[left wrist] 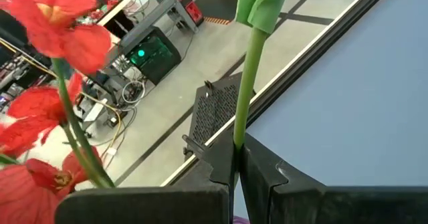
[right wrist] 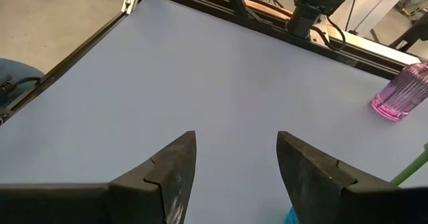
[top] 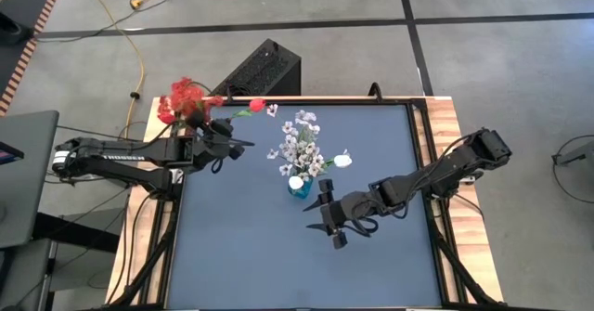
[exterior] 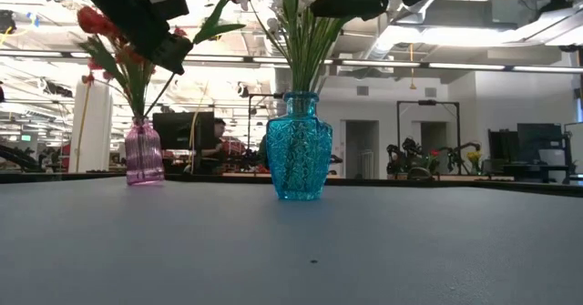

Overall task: Sort flowers into vase by color
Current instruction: Put the red flower into the purple vase

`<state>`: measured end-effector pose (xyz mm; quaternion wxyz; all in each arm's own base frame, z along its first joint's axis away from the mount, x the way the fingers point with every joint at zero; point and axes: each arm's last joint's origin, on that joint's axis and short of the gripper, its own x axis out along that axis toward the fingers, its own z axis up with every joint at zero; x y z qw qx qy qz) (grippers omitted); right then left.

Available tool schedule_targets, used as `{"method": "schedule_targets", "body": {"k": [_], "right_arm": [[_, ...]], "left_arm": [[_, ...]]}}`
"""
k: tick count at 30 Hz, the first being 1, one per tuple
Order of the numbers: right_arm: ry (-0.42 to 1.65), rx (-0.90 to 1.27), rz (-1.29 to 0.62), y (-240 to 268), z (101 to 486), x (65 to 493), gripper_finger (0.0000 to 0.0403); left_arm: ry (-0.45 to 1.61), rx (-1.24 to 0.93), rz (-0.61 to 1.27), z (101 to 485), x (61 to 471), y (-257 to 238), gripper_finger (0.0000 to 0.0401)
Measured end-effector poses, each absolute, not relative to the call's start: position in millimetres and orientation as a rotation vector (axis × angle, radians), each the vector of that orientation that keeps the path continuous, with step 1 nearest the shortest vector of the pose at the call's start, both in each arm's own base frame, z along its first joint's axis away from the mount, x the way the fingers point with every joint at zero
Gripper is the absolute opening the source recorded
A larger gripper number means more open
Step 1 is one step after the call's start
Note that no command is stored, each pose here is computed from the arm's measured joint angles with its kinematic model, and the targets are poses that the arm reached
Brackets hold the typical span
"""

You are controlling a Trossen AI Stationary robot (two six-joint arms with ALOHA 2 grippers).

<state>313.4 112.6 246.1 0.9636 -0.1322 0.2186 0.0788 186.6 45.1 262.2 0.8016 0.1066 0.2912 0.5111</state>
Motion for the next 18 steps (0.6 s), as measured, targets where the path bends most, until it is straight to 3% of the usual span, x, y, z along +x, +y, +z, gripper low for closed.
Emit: {"method": "schedule_targets", "body": {"k": [18], "right_arm": [[0.445,-0.266,0.151,110.0,246.0,314.3,0.0232]], "left_arm": [[0.56,0.216,1.078,268.1,191.8,45.3,0.0]]}}
